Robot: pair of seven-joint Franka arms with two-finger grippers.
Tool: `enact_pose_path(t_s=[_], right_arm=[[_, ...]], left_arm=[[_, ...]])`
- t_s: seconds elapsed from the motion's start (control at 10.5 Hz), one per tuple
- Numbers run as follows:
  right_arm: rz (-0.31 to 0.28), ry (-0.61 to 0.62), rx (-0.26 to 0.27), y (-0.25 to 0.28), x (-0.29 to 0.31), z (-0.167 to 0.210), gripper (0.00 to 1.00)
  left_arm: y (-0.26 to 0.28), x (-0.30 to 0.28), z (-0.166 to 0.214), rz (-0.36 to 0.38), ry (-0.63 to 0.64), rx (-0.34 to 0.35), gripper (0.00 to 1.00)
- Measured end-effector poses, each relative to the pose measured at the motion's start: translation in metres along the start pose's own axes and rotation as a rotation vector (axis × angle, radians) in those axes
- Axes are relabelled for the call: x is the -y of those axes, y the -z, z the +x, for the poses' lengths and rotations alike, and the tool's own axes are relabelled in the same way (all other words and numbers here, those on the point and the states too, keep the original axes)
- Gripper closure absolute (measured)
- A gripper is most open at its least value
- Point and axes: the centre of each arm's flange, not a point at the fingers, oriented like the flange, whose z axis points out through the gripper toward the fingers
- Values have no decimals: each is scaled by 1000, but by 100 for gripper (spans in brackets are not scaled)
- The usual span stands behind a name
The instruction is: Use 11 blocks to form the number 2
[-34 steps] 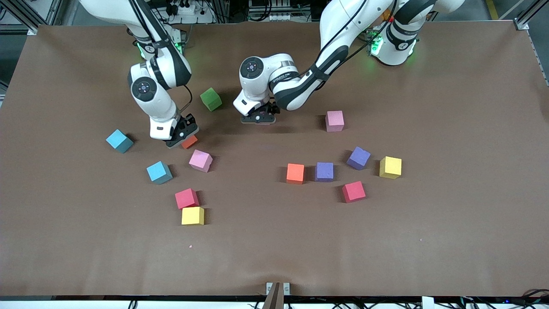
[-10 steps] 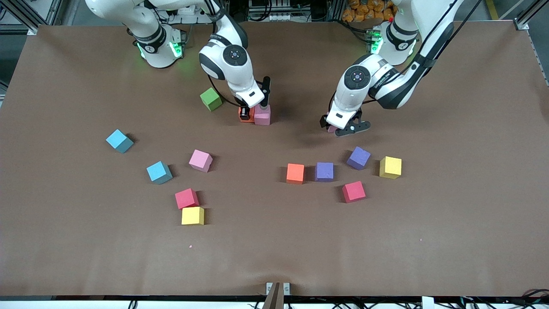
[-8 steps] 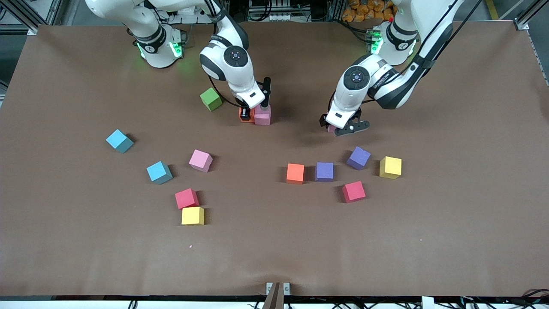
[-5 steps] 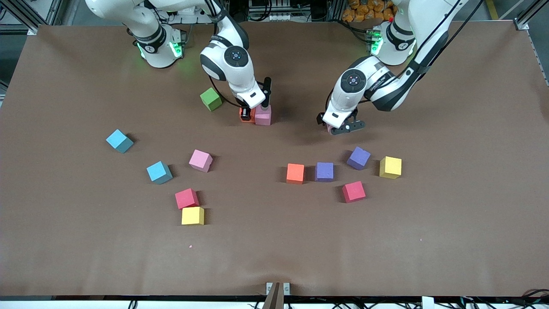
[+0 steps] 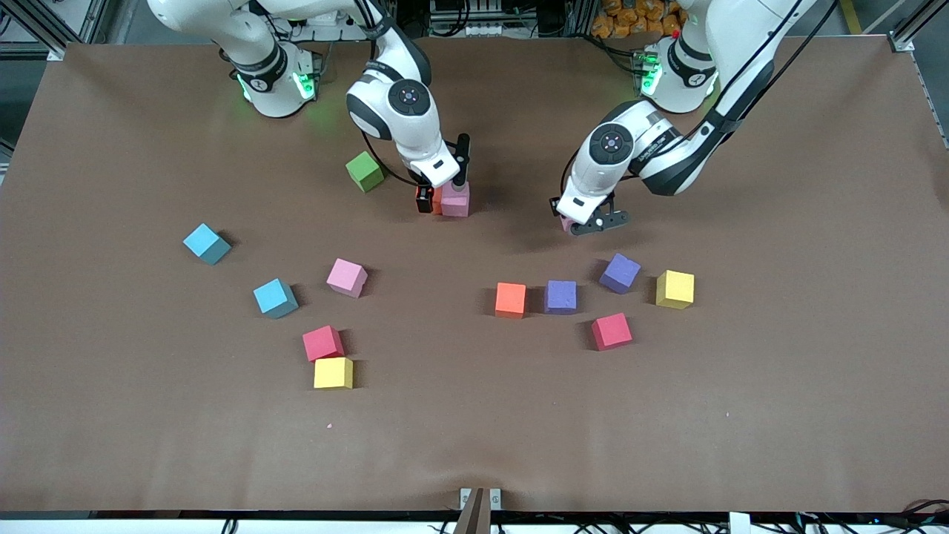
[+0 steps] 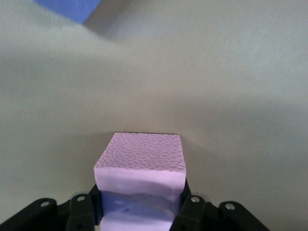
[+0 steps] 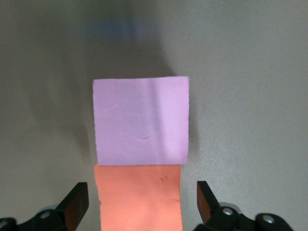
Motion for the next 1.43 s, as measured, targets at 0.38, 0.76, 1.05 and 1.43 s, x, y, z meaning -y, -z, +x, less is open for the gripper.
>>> enact_pose_path(t_s=[0.38,0.76,1.05,1.43], right_arm=[[20,-72,84,52,-30,-15,0],[-21,-253,51,89,-142,-99,0],[-26,-246,32,71,-191,-159,0],[-30,-226,-11,18,-202,-162,0]], left_arm=[[33,-42,0,-43,243,-15,42],[36,-112,-42,-94,587,52,45],[37,-140,-45,-110,902,91,45],[30,-145,-46,-84,1247,120,45]])
